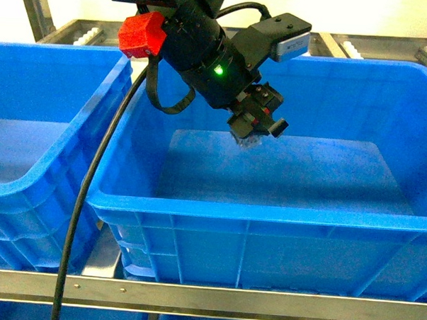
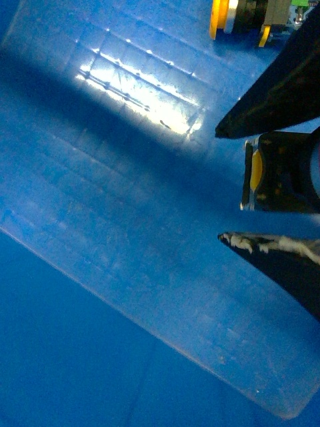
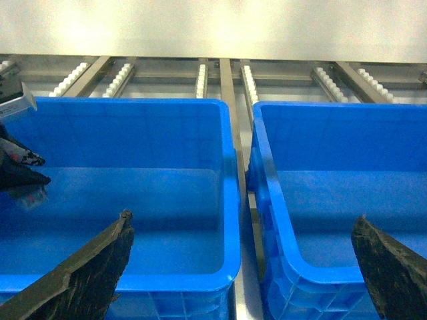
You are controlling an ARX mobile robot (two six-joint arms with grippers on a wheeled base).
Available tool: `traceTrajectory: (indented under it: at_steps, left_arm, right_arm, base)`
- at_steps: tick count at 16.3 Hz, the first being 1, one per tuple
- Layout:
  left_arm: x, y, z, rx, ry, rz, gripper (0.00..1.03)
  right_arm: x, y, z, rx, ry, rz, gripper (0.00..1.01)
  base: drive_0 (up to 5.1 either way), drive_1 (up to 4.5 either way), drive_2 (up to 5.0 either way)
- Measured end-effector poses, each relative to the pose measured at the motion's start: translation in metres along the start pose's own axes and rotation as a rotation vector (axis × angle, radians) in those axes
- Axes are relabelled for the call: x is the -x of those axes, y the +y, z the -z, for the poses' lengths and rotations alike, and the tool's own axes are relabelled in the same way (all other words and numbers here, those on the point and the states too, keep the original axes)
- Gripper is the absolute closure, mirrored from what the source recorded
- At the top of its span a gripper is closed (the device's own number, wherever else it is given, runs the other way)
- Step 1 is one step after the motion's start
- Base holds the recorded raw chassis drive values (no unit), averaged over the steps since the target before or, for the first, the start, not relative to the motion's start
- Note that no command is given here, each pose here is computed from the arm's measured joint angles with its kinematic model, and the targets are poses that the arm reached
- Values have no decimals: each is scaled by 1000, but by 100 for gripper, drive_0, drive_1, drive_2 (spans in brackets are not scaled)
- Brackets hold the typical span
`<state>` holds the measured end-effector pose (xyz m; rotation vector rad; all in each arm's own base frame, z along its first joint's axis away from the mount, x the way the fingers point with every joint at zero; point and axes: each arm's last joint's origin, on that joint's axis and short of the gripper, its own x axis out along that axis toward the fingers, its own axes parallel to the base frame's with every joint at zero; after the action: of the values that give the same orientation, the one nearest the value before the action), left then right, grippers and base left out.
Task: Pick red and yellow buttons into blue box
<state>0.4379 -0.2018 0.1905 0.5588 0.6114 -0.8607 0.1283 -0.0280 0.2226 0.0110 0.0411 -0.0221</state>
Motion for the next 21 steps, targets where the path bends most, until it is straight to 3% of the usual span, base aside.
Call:
traceTrajectory:
  at_steps: [2,4,5,7,9,10,11,12,13,14,15,16,17,21]
  left_arm:
    - [-4,-1,3,-8,-3,-15,39]
    - [-7,-3,8,5,-1,-4,15]
    - [-9,-3,8,6,-21,-32,3]
    - [-5,-1,13,43,-72,-146,5]
    - [31,11,18,135,-154,-332,5]
    - [59,19,22,197,-216,-463,5]
    - [86,23,32,274,-268,-577,5]
    - [109,20,50,352,-312,-658,5]
    - [129,10,69,433,-349,-745,5]
    - [150,-5,88,503,-362,-796,5]
    - [173,-24,103,551,-395,-837,5]
    - [198,-48,117,585,-417,-888,5]
    - [209,-65,129,614,-420,-889,5]
    - [211,-67,130,625,-431,-890,5]
  right_arm:
    - [0,0,0,0,0,0,3]
    - [0,0,0,0,0,0,3]
    - [0,0,0,0,0,0,3]
    - [0,0,0,0,0,0,3]
    - [0,0,0,0,0,0,3]
    - [0,0,0,0,0,0,3]
    - [0,0,0,0,0,0,3]
    - [0,0,0,0,0,0,3]
    - [0,0,0,0,0,0,3]
    - [0,0,0,0,0,0,3]
    - [0,0,0,0,0,0,3]
    - [0,0,0,0,0,0,3]
    - [0,0,0,0,0,0,3]
    - [0,0,0,0,0,0,3]
  base:
    - [0,0,0]
    - [0,0,0]
    - [0,0,0]
    - [0,0,0]
    - [0,0,0]
    - [0,0,0]
    - [0,0,0]
    - [0,0,0]
    - [0,0,0]
    - [0,0,0]
    - [0,0,0]
    - [0,0,0]
    - [0,0,0]
    - [0,0,0]
